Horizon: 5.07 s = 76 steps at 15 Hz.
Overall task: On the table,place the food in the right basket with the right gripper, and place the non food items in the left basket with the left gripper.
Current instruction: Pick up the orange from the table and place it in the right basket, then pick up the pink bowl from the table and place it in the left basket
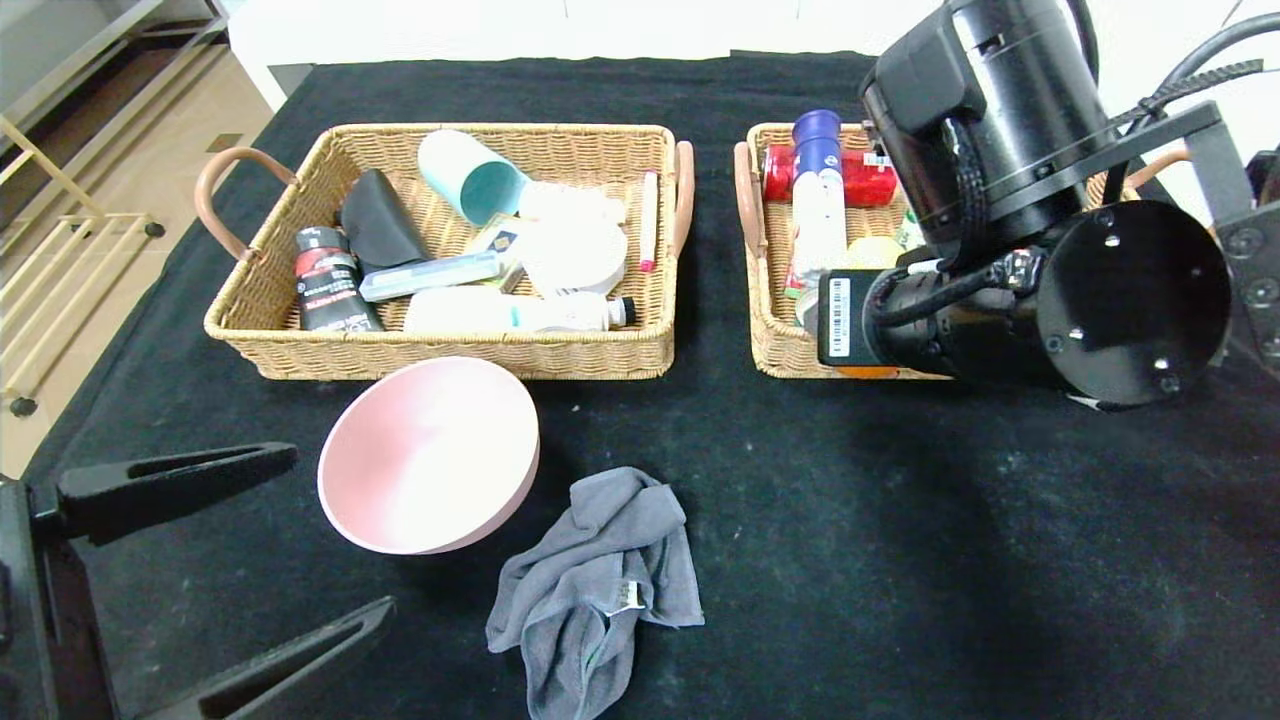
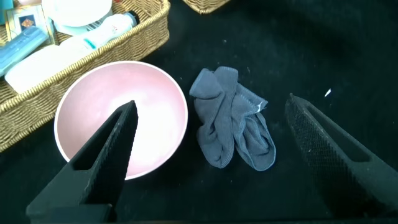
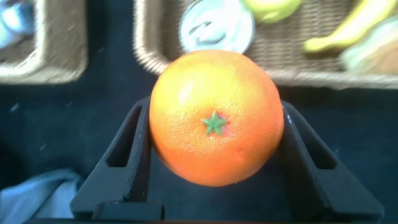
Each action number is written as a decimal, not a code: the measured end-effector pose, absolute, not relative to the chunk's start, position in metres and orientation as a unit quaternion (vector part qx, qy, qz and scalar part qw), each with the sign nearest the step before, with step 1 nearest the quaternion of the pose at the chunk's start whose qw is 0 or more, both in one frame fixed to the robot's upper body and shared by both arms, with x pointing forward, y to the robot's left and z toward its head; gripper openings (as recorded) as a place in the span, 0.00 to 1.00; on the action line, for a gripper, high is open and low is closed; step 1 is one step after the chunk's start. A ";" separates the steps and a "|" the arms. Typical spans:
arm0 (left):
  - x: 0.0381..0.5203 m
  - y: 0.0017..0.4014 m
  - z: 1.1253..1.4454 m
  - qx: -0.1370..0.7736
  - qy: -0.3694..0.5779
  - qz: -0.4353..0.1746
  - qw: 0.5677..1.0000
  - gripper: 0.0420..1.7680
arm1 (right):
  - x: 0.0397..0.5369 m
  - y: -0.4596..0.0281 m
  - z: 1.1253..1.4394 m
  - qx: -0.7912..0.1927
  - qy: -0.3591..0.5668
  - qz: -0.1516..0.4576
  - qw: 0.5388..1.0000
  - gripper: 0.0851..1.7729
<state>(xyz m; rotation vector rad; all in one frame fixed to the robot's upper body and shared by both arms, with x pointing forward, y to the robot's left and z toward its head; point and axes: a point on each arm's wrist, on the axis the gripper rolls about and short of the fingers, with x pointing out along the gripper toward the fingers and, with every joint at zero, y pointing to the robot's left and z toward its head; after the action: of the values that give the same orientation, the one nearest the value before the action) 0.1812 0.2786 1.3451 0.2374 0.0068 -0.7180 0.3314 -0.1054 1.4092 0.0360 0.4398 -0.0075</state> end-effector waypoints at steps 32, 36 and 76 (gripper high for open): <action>0.179 0.280 1.347 0.115 -0.003 -0.350 0.930 0.97 | 0.405 -0.129 1.417 0.055 0.123 -0.006 0.991 0.85; 0.180 0.279 1.347 0.115 -0.002 -0.350 0.930 0.97 | 0.404 -0.129 1.418 0.055 0.123 -0.005 0.991 0.90; 0.182 0.279 1.346 0.116 0.006 -0.339 0.934 0.97 | 0.225 -0.177 1.345 -0.099 0.087 0.476 0.870 0.96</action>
<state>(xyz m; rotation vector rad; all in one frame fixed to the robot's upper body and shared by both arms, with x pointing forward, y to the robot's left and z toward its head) 0.1825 0.2786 1.3456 0.2377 0.0122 -0.6930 0.2248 -0.1770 1.3454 -0.2065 0.1813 0.9953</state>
